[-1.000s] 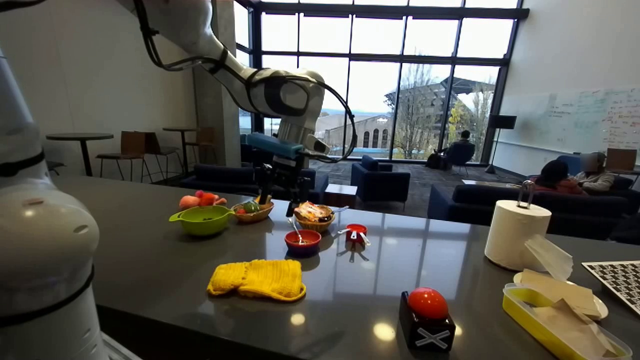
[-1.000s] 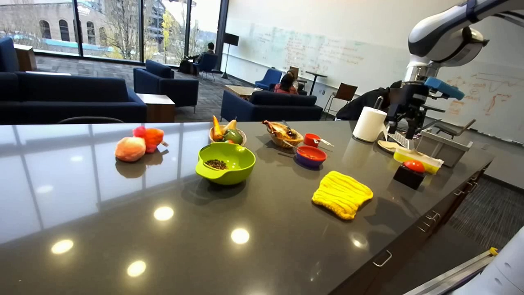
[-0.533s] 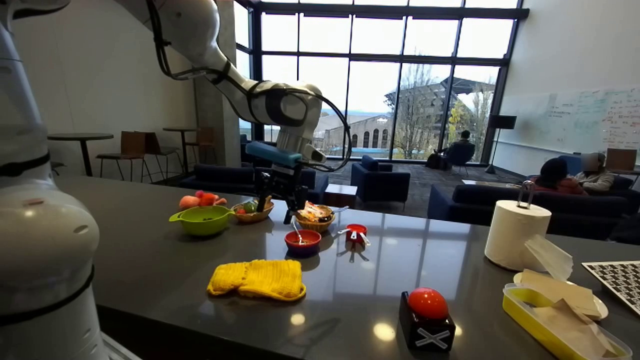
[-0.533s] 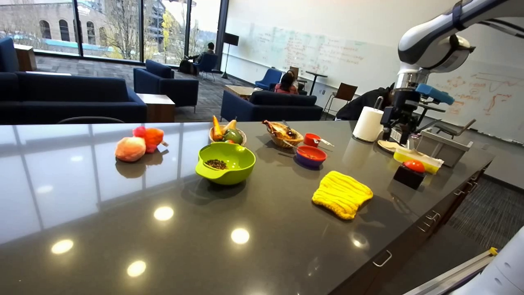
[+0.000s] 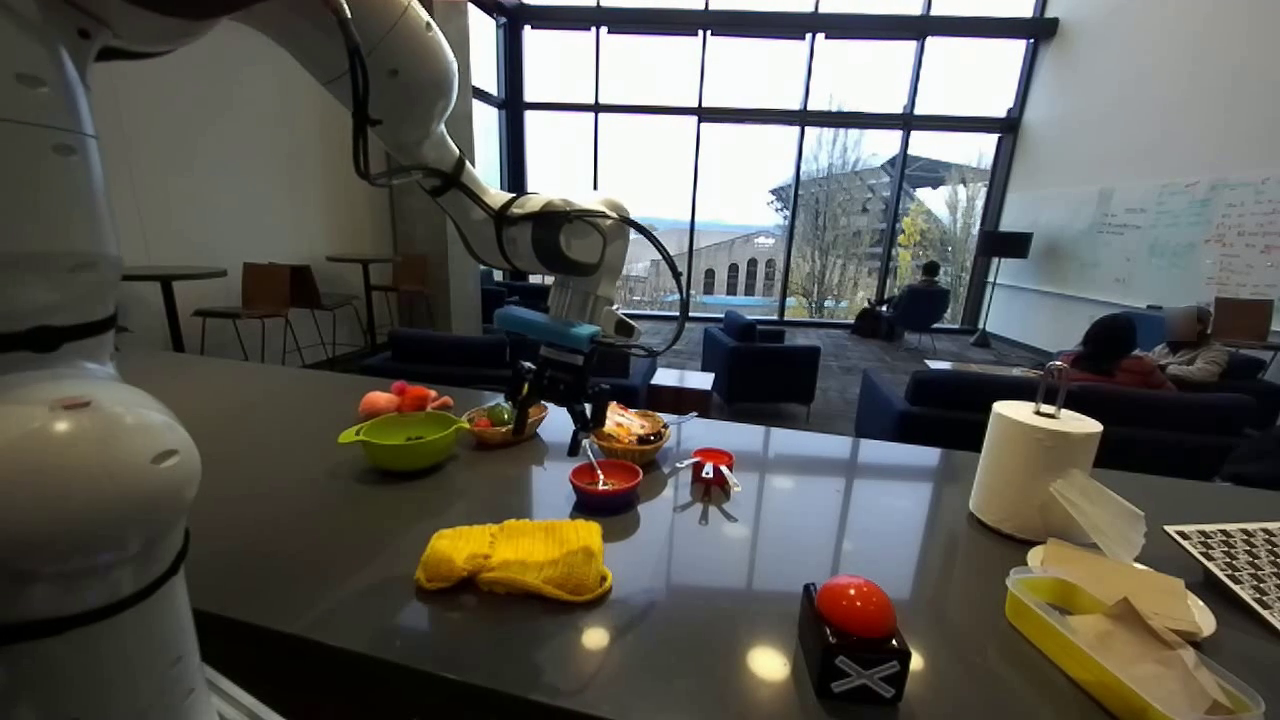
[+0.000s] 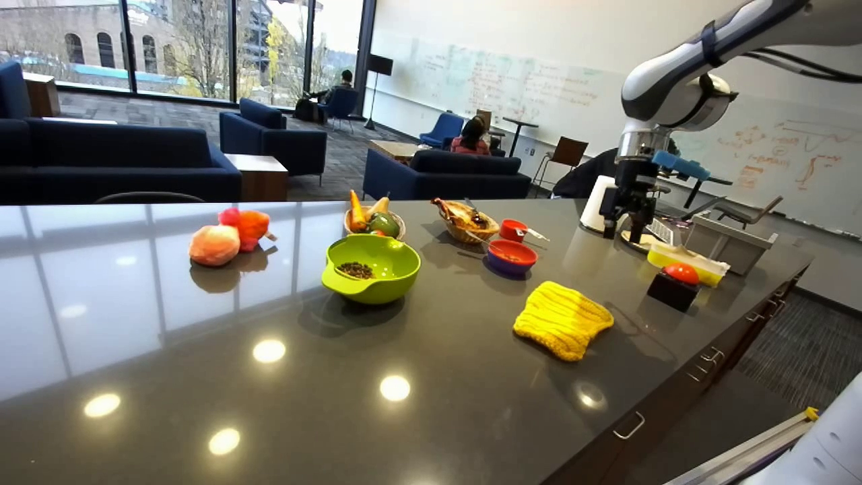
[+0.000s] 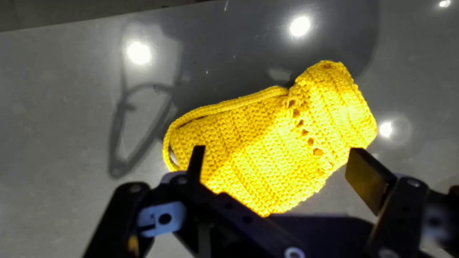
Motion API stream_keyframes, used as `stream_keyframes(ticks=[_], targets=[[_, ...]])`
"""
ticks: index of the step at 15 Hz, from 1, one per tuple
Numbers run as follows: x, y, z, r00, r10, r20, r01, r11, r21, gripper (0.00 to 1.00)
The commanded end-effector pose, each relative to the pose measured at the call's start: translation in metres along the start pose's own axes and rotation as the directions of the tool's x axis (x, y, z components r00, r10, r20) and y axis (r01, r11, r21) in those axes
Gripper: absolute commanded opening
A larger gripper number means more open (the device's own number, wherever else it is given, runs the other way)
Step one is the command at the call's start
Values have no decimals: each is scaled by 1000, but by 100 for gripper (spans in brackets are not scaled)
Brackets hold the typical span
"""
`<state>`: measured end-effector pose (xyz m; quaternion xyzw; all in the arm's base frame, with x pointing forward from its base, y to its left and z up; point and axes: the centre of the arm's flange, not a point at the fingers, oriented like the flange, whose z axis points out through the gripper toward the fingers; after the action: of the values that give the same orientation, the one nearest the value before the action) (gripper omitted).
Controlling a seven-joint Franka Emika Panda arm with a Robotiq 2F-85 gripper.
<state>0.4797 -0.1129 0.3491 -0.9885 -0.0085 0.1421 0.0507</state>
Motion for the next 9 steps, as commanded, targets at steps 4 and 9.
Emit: stream_keyframes(ticks=[4,9], targets=[[50,-18,6,998,-51,-32,50,998,-27,100],[88,-37,14,995,-68,-72,66,997,-36,100]])
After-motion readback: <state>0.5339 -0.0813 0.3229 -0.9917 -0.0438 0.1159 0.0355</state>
